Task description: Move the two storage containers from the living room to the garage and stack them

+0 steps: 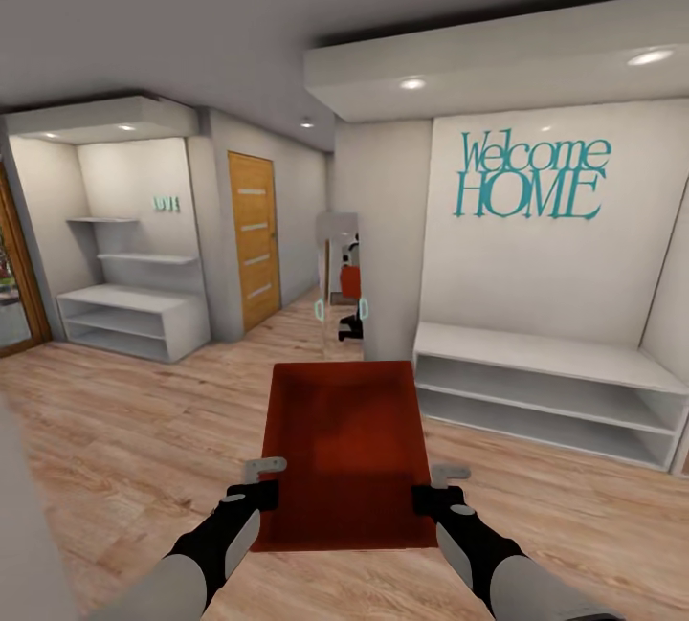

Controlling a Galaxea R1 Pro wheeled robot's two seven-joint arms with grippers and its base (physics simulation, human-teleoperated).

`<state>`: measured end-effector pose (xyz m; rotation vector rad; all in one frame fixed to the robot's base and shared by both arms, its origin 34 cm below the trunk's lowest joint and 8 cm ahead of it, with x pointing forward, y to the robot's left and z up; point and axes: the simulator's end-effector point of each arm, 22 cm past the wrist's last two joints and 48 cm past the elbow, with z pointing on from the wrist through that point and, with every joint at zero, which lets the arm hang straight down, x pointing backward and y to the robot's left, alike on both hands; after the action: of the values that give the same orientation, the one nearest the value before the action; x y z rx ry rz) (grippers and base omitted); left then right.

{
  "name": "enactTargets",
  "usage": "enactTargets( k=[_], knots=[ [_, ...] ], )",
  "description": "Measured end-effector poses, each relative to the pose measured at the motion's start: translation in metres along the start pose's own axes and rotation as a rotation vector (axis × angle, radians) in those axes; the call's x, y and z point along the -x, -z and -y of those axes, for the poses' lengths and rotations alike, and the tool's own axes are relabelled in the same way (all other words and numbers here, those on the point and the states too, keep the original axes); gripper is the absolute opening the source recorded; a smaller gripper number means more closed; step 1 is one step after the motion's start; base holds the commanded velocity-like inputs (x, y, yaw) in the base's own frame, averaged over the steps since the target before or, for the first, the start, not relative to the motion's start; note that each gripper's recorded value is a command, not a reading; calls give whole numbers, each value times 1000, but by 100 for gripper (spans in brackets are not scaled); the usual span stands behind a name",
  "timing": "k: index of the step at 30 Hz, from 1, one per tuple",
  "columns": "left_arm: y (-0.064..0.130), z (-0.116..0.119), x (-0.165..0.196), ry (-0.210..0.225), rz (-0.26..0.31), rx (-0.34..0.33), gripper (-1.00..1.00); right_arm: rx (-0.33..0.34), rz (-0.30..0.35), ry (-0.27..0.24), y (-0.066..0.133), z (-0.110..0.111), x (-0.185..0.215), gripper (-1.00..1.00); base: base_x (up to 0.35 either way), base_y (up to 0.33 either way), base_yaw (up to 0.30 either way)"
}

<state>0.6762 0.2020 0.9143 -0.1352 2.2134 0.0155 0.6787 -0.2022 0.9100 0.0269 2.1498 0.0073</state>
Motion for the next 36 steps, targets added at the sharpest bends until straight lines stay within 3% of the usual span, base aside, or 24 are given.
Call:
enactTargets(
  k=[23,36],
  knots=[
    [0,0,0,0,0,0,-100,0,0,0,0,0,0,-100,322,0,264],
    [0,0,0,0,0,0,-100,0,0,0,0,0,0,-100,322,0,12]
  ],
)
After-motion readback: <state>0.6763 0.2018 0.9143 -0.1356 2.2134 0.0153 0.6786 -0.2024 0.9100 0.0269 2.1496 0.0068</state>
